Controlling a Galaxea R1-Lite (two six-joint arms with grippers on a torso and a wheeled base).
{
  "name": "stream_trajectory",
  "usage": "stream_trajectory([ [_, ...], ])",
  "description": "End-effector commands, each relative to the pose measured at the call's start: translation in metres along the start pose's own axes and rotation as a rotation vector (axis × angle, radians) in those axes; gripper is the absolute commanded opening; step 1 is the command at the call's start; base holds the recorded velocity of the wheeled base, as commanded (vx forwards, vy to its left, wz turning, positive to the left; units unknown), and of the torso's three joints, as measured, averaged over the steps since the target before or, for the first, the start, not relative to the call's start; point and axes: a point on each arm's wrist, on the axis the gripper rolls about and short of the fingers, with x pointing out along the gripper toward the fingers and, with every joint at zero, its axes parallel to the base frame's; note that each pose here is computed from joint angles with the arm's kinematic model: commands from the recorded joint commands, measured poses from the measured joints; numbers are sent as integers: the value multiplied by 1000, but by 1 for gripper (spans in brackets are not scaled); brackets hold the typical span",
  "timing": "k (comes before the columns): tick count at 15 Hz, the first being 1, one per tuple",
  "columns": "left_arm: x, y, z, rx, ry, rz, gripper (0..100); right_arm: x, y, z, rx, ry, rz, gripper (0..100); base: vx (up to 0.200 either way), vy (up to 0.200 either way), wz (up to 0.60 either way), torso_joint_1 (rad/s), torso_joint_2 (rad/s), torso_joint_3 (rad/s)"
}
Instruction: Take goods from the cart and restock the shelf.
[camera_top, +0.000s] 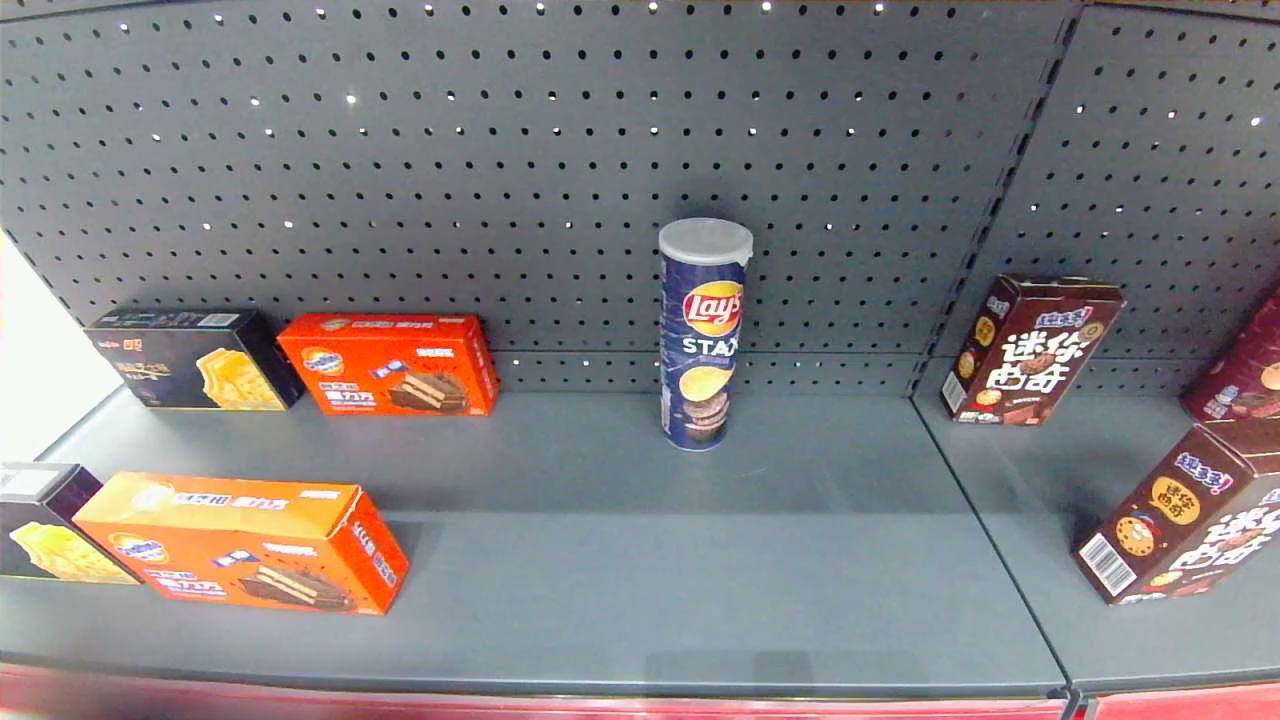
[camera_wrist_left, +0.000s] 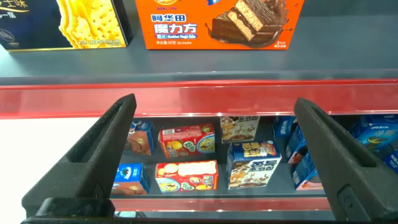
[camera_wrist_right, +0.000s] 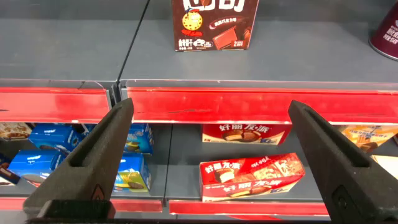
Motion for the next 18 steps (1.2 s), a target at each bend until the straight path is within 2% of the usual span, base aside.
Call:
stream_trajectory([
  [1,0,0,0,0,1,0,100,0,0,0,-1,2,0,100,0,0,0,0,0,0],
  [16,0,0,0,-2,1,2,100,0,0,0,1,2,-2,100,0,0,0,0,0,0],
  [18,0,0,0,-2,1,2,100,0,0,0,-1,2,-3,100,0,0,600,5,2,5],
])
